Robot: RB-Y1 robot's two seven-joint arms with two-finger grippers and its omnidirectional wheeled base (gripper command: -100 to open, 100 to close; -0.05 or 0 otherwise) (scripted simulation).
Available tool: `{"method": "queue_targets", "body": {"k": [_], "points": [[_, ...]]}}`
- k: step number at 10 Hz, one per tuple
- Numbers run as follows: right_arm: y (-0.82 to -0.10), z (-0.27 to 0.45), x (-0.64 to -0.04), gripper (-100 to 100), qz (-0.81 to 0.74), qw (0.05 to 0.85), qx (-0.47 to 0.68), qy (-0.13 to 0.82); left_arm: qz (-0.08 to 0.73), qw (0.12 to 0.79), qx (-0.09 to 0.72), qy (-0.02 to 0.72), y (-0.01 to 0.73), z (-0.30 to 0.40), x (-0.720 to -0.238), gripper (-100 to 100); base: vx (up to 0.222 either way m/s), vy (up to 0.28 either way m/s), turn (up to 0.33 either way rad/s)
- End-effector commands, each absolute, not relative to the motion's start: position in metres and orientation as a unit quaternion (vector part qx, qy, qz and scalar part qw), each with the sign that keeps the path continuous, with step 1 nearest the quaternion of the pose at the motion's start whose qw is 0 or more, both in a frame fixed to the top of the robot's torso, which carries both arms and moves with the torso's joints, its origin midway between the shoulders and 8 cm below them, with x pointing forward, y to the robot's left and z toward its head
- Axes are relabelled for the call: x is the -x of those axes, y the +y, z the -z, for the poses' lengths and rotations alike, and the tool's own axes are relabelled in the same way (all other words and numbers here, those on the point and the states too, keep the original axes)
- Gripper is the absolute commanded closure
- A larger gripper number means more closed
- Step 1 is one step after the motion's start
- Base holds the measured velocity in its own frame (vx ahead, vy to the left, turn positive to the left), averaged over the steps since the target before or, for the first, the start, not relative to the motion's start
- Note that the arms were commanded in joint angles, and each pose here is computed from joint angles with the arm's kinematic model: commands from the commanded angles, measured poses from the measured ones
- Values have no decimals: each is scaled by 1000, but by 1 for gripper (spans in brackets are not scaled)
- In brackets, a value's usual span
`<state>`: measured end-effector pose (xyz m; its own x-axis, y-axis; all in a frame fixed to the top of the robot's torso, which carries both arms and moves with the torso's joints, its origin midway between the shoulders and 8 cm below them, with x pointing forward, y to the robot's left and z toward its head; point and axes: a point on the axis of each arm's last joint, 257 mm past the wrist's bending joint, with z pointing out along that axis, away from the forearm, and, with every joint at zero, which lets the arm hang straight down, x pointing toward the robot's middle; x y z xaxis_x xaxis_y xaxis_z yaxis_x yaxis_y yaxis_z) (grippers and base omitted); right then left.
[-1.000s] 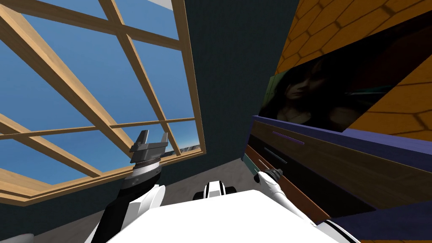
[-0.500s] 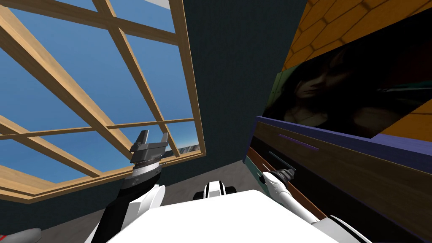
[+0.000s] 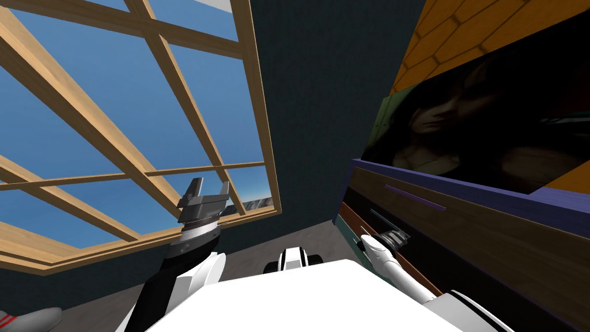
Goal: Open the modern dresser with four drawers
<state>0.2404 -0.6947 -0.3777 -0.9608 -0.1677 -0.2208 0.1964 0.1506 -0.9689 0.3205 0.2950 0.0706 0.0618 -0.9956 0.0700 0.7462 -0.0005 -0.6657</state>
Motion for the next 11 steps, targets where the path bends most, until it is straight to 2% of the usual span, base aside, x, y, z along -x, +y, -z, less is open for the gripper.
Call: {"method": "queue_targets", "body": {"k": [1,5,6,11], "points": [[-695,376,-244,100,651,140,-9,746,648,672,283,221,295,-71,-321,0,-41,167,-10],[-695,374,-249,100,651,141,-8,746,649,672,283,220,295,-71,-320,0,-37,177,-9],[-693,371,-259,-100,643,162,-29,748,648,672,283,221,295,-71,-320,0,-28,-36,-12],[-689,360,-289,-100,621,222,-84,747,648,672,283,221,295,-71,-321,0,-30,-107,-6]]}}
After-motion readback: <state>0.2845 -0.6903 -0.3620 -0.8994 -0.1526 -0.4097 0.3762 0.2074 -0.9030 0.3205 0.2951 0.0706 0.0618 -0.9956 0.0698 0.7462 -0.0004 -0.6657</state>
